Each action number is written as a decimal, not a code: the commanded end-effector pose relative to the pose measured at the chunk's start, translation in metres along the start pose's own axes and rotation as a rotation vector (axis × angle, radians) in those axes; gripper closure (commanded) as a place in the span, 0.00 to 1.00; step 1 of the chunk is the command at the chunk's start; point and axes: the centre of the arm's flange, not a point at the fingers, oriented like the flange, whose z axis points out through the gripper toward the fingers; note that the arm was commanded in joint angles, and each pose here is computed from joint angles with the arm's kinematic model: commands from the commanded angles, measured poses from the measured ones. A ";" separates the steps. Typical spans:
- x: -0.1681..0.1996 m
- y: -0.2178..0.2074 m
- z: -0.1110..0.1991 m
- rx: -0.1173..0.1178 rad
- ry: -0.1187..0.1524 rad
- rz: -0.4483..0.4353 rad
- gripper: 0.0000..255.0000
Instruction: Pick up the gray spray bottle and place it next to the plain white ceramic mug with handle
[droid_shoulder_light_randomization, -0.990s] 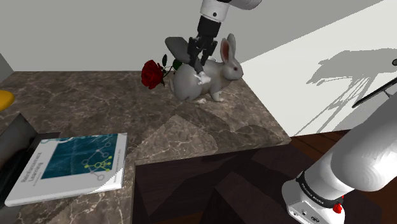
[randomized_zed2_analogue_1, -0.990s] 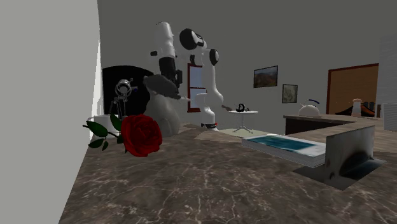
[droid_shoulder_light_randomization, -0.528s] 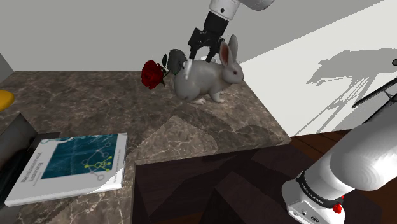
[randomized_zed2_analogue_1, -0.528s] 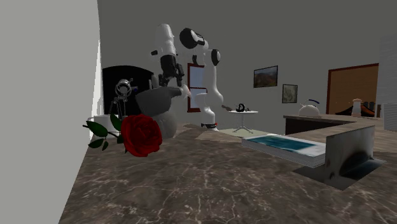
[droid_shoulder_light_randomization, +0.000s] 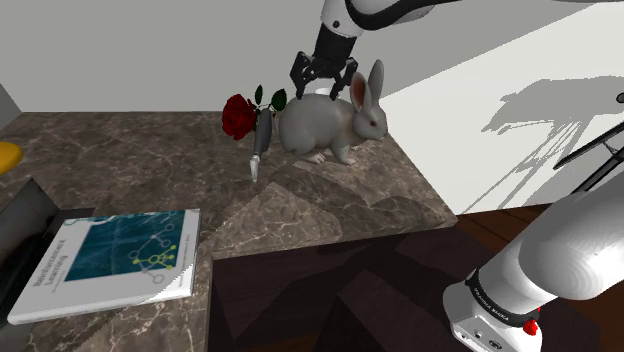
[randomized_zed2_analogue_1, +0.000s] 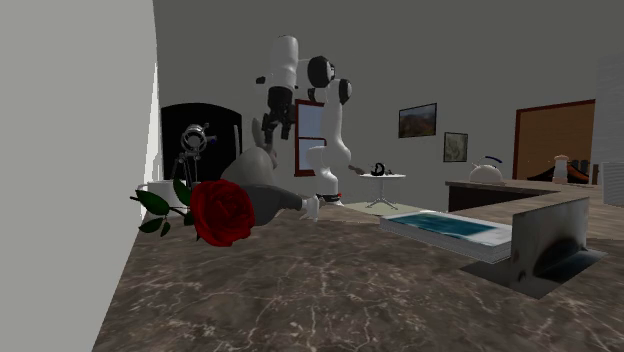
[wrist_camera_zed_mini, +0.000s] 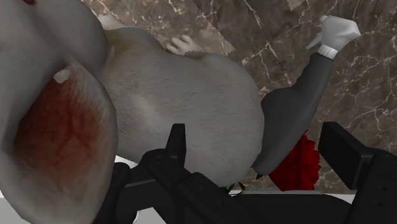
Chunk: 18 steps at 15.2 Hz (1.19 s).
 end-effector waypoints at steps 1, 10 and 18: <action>0.001 0.000 0.011 -0.002 -0.001 0.002 0.00; 0.001 0.000 0.014 -0.002 -0.001 0.002 1.00; 0.001 0.000 0.014 -0.002 -0.001 0.002 1.00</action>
